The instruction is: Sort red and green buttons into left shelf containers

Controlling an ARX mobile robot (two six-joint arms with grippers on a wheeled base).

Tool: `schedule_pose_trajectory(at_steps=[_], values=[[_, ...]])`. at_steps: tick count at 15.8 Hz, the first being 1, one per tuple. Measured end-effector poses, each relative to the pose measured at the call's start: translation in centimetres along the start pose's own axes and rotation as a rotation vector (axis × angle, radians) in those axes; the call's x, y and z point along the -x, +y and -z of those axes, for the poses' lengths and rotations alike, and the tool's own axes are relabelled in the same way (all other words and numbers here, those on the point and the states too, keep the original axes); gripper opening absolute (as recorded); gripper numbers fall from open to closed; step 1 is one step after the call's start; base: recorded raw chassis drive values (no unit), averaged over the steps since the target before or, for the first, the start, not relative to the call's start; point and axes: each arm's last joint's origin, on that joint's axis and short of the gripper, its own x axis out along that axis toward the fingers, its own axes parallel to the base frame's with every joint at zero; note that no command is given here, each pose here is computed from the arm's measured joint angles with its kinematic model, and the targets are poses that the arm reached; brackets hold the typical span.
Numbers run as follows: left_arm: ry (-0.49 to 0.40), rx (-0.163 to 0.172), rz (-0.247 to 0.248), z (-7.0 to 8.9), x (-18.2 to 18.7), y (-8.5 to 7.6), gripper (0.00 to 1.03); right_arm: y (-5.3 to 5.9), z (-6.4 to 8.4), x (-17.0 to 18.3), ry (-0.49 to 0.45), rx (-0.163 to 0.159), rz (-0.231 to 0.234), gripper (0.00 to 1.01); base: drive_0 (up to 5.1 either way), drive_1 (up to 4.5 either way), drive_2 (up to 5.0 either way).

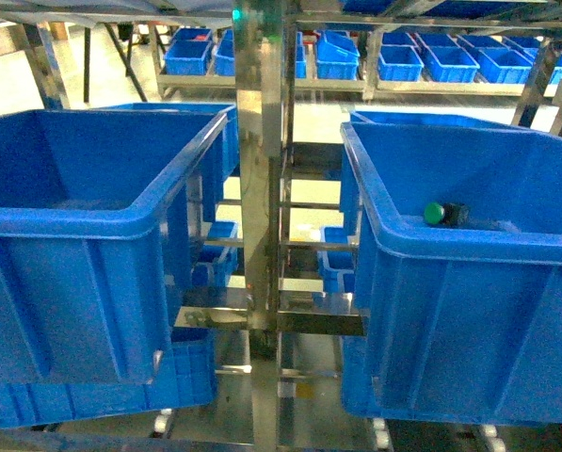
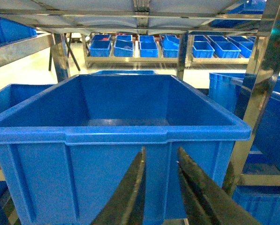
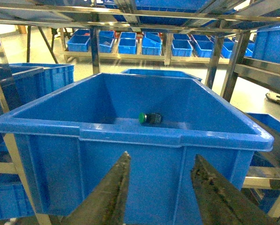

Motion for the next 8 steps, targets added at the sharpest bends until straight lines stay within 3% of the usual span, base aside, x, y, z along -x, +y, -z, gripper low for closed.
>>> schedule_pose_trajectory(at_steps=[5, 7, 8], values=[[0.000, 0.000, 0.000, 0.00, 0.00, 0.00, 0.80, 0.00, 0.00, 0.00, 0.000, 0.000, 0.000, 0.96, 0.0, 0.00, 0.0], [0.000, -0.001, 0.000, 0.00, 0.00, 0.00, 1.00, 0.00, 0.00, 0.00, 0.000, 0.000, 0.000, 0.98, 0.0, 0.00, 0.0], [0.000, 0.000, 0.000, 0.00, 0.00, 0.00, 0.97, 0.00, 0.00, 0.00, 0.000, 0.000, 0.000, 0.98, 0.0, 0.00, 0.0]])
